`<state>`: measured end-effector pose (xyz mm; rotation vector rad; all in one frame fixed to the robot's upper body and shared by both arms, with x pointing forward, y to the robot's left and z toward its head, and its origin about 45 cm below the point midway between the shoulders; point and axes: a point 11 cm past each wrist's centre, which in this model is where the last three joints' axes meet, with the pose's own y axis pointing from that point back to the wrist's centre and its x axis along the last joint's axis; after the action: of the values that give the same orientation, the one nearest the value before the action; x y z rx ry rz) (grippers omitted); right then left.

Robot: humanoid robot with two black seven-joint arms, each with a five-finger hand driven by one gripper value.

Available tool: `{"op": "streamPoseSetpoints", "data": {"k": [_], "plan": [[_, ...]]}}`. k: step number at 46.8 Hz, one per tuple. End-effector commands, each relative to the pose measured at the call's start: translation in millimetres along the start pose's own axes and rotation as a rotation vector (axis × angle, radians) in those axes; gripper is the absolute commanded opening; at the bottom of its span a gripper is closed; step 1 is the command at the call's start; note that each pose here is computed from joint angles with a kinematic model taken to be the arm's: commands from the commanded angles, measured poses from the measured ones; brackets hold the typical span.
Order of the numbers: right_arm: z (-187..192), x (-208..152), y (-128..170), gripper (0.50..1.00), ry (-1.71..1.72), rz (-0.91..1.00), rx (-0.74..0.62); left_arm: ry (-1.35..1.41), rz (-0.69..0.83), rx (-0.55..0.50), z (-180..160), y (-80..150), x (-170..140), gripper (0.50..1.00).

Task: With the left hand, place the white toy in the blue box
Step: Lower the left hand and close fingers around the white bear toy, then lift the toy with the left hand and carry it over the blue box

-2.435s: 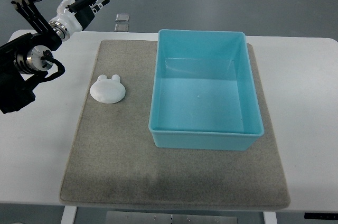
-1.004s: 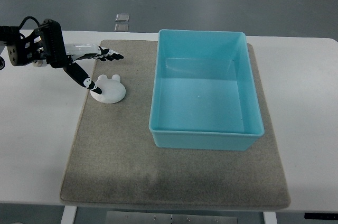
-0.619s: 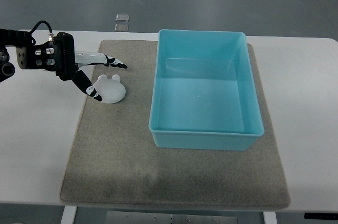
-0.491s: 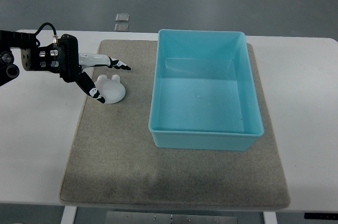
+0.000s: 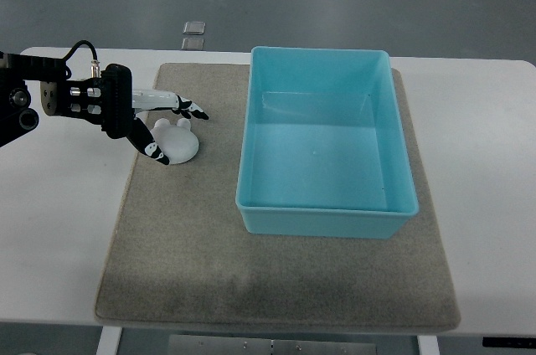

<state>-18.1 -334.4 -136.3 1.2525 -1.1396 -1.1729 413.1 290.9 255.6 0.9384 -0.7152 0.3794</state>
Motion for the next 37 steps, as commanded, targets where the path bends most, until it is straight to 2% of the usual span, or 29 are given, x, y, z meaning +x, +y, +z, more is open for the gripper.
{"op": "streamPoseSetpoints", "data": {"k": [1,4,11,18,26,32,37], "plan": [[0.0,0.0,0.0,0.936,0.0,0.0,0.0,-0.003,0.004,0.001,-0.5,0.5,0.2,0.898],[0.0,0.0,0.0,0.936,0.0,0.0,0.0,-0.009,0.022,0.002,-0.6,0.4,1.8,0.838],[0.0,0.0,0.0,0.936,0.0,0.0,0.0,-0.034,0.058,0.004,0.0,1.3,5.2,0.81],[0.0,0.0,0.0,0.936,0.0,0.0,0.0,-0.038,0.059,0.006,-0.6,1.8,5.4,0.746],[0.0,0.0,0.0,0.936,0.0,0.0,0.0,-0.039,0.067,0.001,-0.7,2.5,6.4,0.696],[0.0,0.0,0.0,0.936,0.0,0.0,0.0,-0.04,0.071,0.004,-1.7,3.1,7.0,0.502],[0.0,0.0,0.0,0.936,0.0,0.0,0.0,-0.04,0.073,0.005,-2.2,3.7,7.3,0.5]]}}
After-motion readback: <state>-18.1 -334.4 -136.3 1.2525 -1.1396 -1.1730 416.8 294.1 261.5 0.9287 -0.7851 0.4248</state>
